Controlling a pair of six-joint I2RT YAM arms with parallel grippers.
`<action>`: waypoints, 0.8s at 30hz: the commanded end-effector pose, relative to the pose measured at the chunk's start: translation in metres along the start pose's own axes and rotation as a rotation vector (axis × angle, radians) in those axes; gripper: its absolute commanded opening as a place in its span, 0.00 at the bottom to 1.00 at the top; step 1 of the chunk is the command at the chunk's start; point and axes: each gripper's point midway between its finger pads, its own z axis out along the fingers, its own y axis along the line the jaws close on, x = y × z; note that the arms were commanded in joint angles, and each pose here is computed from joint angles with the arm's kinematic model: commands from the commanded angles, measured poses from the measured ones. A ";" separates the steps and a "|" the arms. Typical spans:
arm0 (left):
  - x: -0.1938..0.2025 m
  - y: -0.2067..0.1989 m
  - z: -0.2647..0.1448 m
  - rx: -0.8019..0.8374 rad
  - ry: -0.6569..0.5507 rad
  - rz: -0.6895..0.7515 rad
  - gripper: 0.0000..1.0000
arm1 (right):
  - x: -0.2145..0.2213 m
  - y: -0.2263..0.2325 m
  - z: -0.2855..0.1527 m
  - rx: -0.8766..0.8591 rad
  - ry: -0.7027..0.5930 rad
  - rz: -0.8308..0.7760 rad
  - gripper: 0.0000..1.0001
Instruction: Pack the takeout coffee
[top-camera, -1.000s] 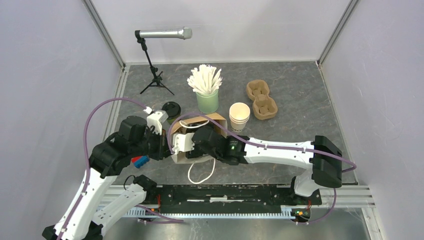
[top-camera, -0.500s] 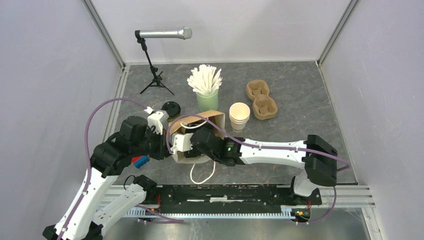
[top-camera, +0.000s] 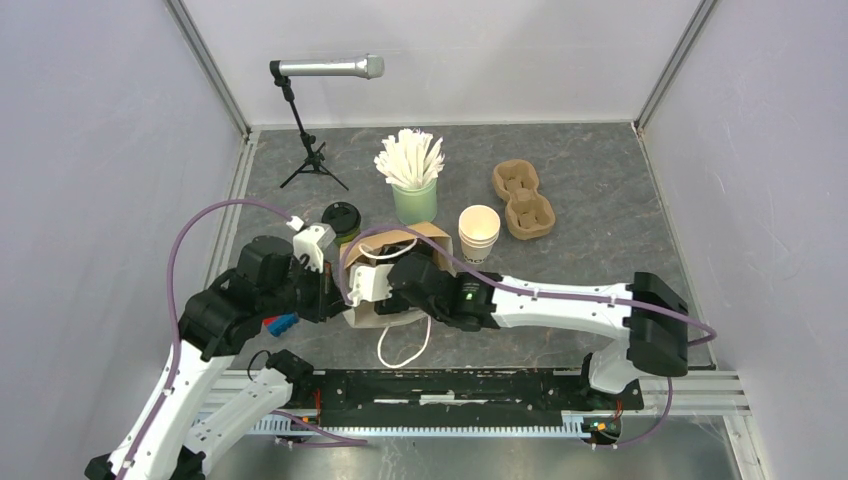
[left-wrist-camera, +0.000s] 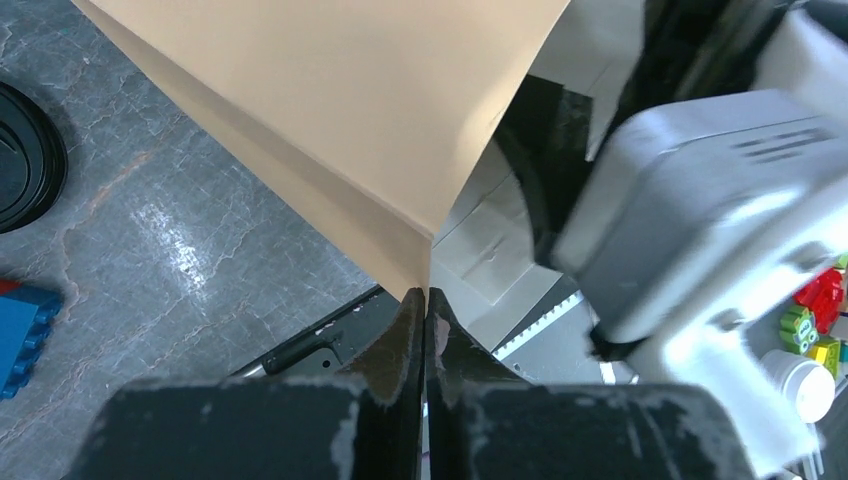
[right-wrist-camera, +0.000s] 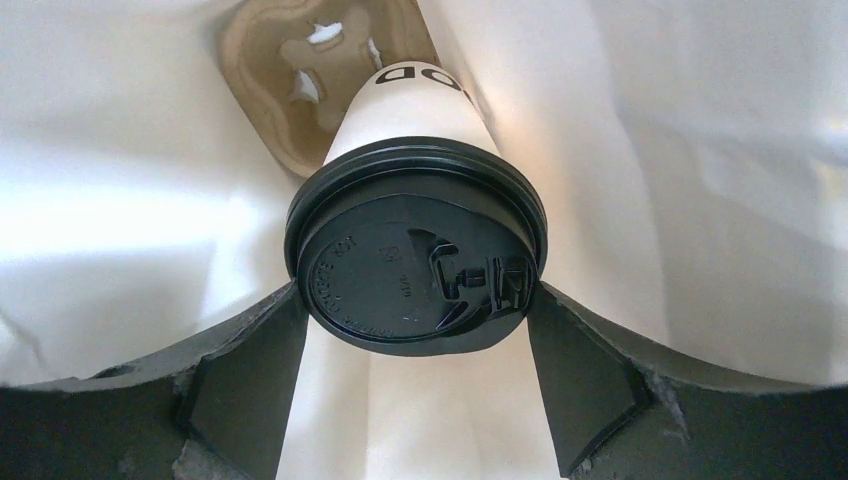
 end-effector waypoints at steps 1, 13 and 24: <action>-0.007 -0.002 0.001 0.015 -0.032 0.039 0.02 | 0.009 -0.021 -0.033 0.031 0.030 0.034 0.83; -0.004 -0.005 0.004 0.050 -0.002 0.103 0.02 | 0.017 -0.002 -0.057 -0.095 -0.015 -0.053 0.82; 0.001 -0.010 0.007 0.096 0.015 0.131 0.02 | -0.026 -0.006 -0.022 -0.114 -0.089 -0.236 0.83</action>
